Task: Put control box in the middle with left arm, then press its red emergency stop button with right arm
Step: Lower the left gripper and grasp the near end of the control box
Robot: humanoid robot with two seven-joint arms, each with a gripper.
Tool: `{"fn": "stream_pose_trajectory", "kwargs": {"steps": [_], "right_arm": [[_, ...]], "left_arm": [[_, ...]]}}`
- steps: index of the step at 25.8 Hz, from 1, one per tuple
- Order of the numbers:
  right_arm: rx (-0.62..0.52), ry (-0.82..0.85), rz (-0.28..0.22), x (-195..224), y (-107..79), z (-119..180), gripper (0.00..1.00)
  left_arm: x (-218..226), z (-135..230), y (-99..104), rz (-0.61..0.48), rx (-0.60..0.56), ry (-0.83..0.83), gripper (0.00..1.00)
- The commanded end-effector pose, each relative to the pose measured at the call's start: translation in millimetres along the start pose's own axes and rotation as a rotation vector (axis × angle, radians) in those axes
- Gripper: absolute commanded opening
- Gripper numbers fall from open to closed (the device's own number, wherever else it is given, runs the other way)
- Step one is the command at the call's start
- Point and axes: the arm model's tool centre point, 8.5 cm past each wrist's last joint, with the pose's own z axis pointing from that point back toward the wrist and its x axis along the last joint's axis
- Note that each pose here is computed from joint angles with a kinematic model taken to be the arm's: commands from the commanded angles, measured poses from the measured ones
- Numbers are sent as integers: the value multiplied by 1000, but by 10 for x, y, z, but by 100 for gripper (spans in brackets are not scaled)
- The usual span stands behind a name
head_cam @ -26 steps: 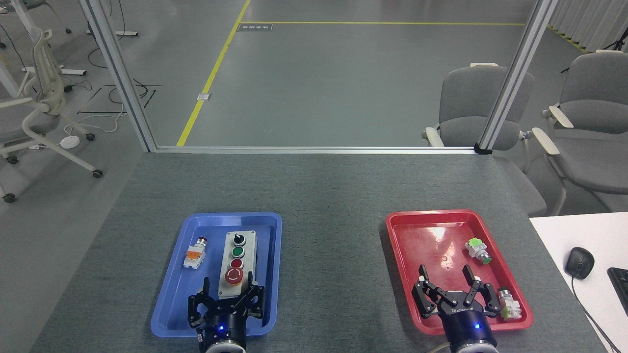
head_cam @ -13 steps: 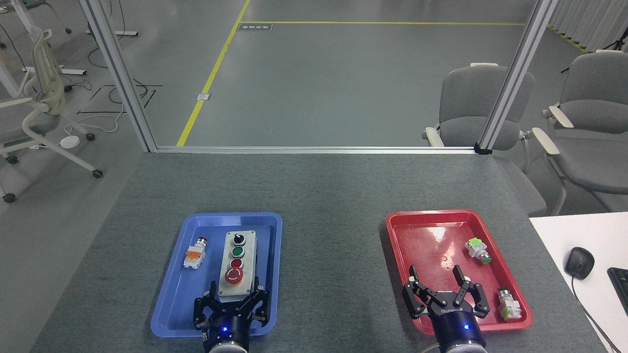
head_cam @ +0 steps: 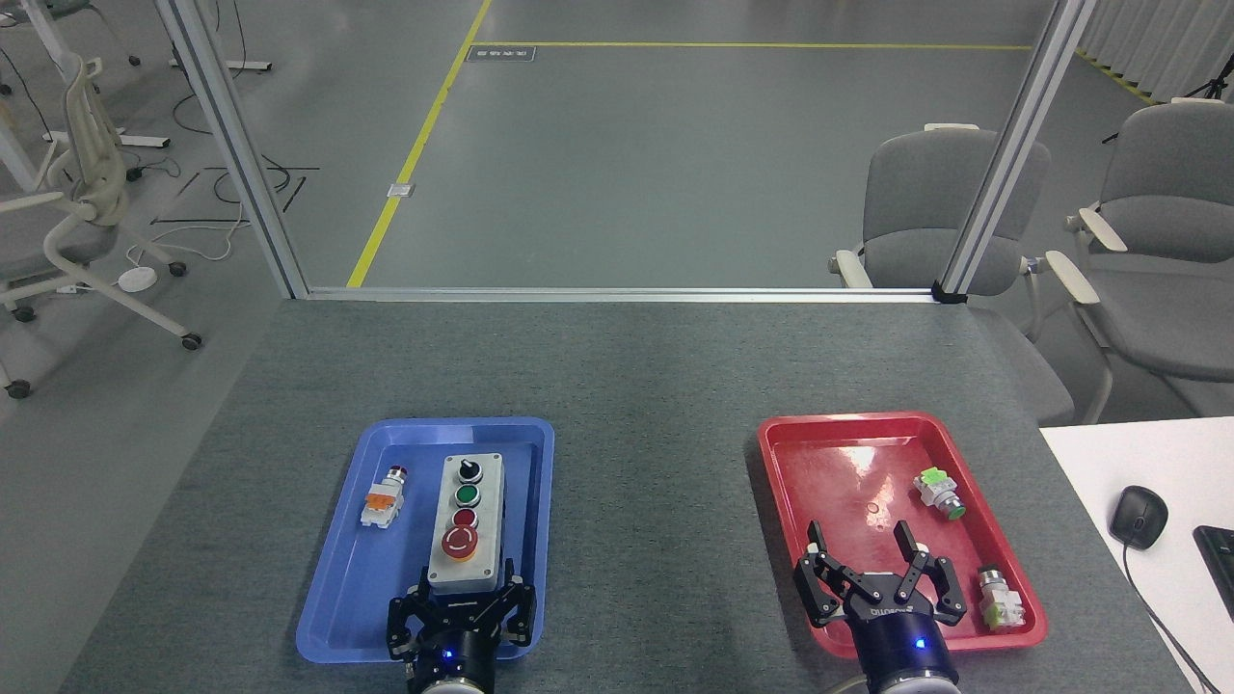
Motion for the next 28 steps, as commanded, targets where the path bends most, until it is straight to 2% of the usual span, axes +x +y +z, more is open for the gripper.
{"fn": "stream_pose_trajectory", "kwargs": {"steps": [1,13,17,19,21,24,28], "right_arm": [[2,2,4,-22,7,11,98],[5,12,8,-66,8,14,98],[3,12,4,-58,4,13,98],[4,9,5,-61,13,19,98],[2,4,5,-51,3,13,98],[3,0,5,-49,8,18,98],[5,-9,4,-39,10,18,98]], "left_arm": [[10,-18,-27,-5,-9,-2,99],[16,-169,83,-20,10,-2,98],[-6,-182,43,-32,1,-30,73],[25,-166,10,-30,-6,-77,46],[-3,-177,1,-33,-7,-89,31],[-15,-199,41,-36,8,-110,1],[-65,-221,81,-45,21,-139,0]]}}
